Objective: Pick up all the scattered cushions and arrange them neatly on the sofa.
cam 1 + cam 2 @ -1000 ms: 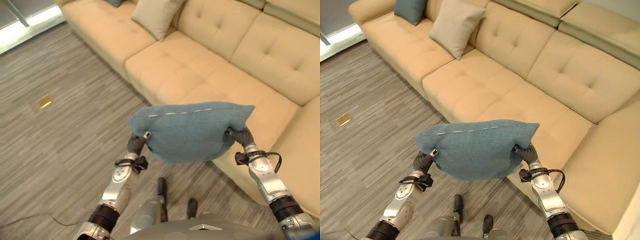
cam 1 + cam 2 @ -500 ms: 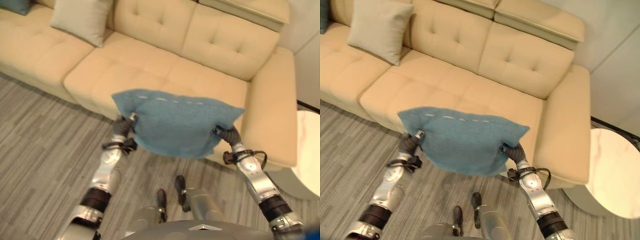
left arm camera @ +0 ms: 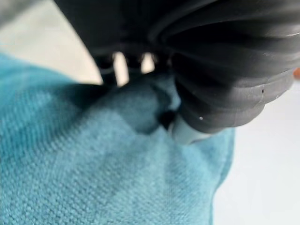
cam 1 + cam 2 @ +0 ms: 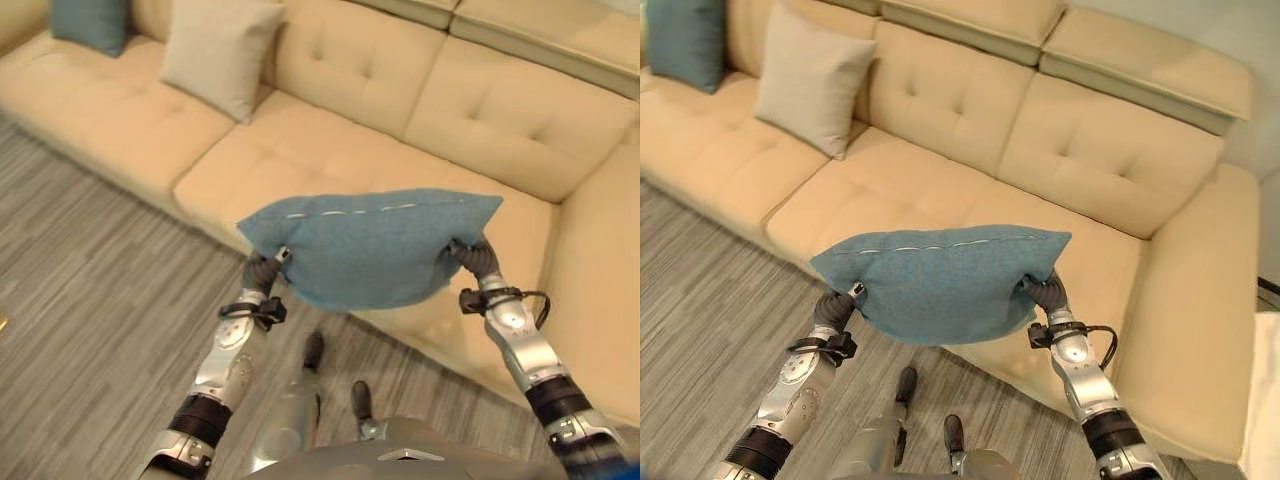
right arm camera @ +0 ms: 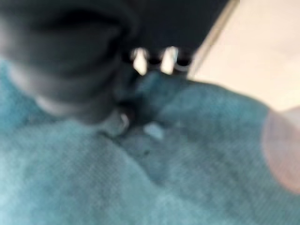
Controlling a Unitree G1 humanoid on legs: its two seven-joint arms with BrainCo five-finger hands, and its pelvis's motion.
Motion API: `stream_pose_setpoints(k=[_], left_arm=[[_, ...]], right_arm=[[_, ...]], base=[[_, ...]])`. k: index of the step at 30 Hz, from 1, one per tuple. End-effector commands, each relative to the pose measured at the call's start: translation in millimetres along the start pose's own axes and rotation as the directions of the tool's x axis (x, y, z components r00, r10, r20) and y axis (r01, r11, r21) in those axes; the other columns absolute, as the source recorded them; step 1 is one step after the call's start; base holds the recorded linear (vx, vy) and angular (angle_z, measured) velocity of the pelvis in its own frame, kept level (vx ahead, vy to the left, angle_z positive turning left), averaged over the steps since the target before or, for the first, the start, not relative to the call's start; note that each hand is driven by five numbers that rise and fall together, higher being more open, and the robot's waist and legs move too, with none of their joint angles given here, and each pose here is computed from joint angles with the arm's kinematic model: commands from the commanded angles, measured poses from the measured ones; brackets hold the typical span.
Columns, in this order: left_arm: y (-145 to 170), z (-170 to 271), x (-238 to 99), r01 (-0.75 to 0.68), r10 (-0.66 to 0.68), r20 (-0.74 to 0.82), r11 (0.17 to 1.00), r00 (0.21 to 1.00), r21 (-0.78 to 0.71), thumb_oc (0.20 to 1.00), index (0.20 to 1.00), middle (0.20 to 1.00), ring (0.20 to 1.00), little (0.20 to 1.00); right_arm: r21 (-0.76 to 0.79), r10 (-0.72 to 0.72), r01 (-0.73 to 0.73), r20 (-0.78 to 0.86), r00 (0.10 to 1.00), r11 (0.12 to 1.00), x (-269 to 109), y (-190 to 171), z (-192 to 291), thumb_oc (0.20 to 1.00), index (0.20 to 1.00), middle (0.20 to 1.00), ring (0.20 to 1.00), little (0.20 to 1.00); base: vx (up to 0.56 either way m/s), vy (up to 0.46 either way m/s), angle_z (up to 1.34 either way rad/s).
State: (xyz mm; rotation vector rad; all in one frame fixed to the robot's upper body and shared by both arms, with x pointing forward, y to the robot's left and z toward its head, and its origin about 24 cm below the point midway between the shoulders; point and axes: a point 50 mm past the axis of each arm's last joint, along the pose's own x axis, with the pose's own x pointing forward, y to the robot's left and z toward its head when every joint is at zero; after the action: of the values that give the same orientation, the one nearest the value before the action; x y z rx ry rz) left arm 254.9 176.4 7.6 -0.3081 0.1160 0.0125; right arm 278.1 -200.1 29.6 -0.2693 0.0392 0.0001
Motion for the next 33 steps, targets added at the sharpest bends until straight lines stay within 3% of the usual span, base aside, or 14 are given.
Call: stream_pose_setpoints(k=[1, 13, 20, 33], left_arm=[[-54, 50, 13, 0.242, -0.243, 0.251, 0.97, 0.937, 0.036, 0.2, 0.2, 0.2, 0.2, 0.2], [-29, 62, 12, 0.131, -0.141, 0.288, 0.99, 0.947, 0.055, 0.2, 0.2, 0.2, 0.2, 0.2], [-43, 49, 10, 0.212, -0.214, 0.232, 0.977, 0.949, 0.034, 0.2, 0.2, 0.2, 0.2, 0.2], [-52, 48, 11, 0.23, -0.235, 0.233, 0.972, 0.943, 0.051, 0.2, 0.2, 0.2, 0.2, 0.2]], right_arm=[[0.07, 0.001, -0.017, 0.224, 0.975, 0.997, 8, 8, 43, 0.2, 0.2, 0.2, 0.2, 0.2], [0.117, 0.096, -0.127, 0.239, 0.966, 0.985, 14, 37, 50, 0.2, 0.2, 0.2, 0.2, 0.2], [0.11, 0.012, -0.035, 0.205, 0.979, 0.993, 1, 7, 36, 0.2, 0.2, 0.2, 0.2, 0.2], [0.116, -0.033, 0.012, 0.178, 0.983, 0.993, -1, -1, 30, 0.2, 0.2, 0.2, 0.2, 0.2]], base=[[0.1, 0.249, -0.63], [0.06, 0.076, -0.58], [0.13, -0.09, 0.06], [0.15, 0.079, -0.2]])
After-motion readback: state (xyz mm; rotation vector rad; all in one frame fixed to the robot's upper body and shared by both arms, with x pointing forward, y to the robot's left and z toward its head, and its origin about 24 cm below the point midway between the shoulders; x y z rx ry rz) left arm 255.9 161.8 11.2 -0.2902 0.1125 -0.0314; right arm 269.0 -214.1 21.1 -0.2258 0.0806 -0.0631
